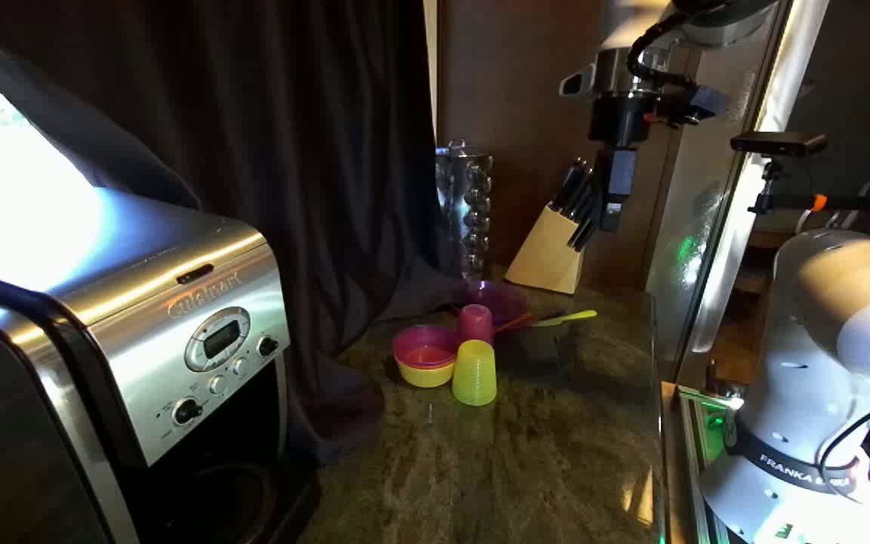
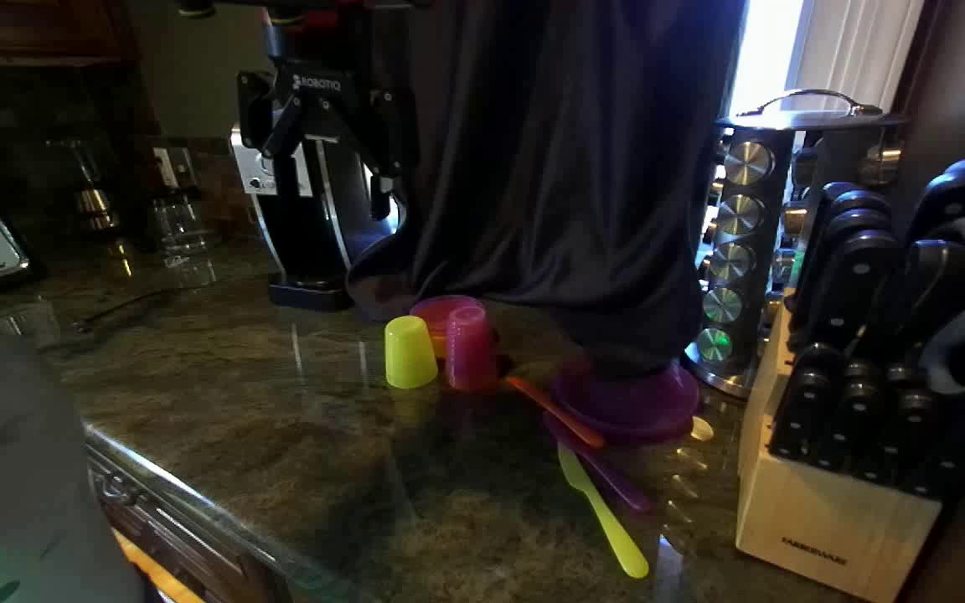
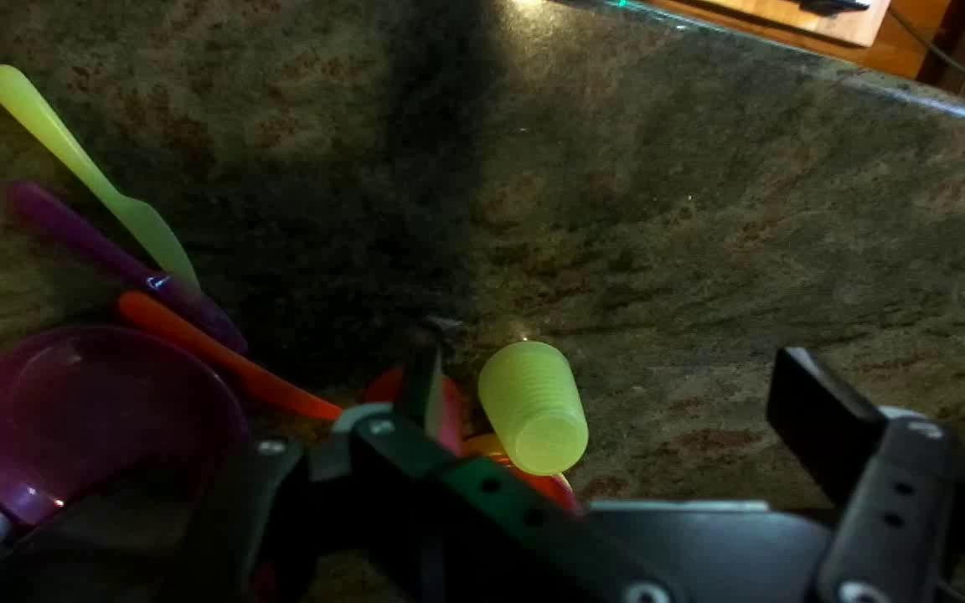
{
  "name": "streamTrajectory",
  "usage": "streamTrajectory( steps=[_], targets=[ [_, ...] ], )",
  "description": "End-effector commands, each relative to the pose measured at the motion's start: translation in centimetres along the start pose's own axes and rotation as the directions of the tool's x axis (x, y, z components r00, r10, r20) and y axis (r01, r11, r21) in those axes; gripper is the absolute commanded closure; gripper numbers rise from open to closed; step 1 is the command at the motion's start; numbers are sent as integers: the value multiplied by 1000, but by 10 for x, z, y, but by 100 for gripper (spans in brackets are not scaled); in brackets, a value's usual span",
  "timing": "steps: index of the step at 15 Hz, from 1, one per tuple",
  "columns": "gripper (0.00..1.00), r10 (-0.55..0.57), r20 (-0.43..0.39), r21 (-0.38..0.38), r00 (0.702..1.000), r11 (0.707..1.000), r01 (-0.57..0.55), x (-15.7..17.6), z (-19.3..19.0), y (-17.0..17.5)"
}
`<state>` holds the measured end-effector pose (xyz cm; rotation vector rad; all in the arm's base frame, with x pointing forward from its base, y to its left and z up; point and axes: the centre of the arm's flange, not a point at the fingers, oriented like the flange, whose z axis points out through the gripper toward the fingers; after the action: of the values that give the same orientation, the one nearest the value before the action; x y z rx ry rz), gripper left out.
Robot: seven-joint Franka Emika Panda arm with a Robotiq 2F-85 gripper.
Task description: Move the machine to the left
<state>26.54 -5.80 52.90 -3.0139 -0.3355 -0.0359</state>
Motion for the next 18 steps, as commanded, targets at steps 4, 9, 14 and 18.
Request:
streamTrajectory(
  steps=[4,9,14,18],
  targets=[
    [0,0,0,0,1000,1000,0,0,0,0],
    [0,-129,-73,96,989,986,135,30,14,-35],
    [25,-287,-180,245,941,913,325,66,38,-97],
    [50,-311,-382,282,870,858,430,108,68,-98]
  ],
)
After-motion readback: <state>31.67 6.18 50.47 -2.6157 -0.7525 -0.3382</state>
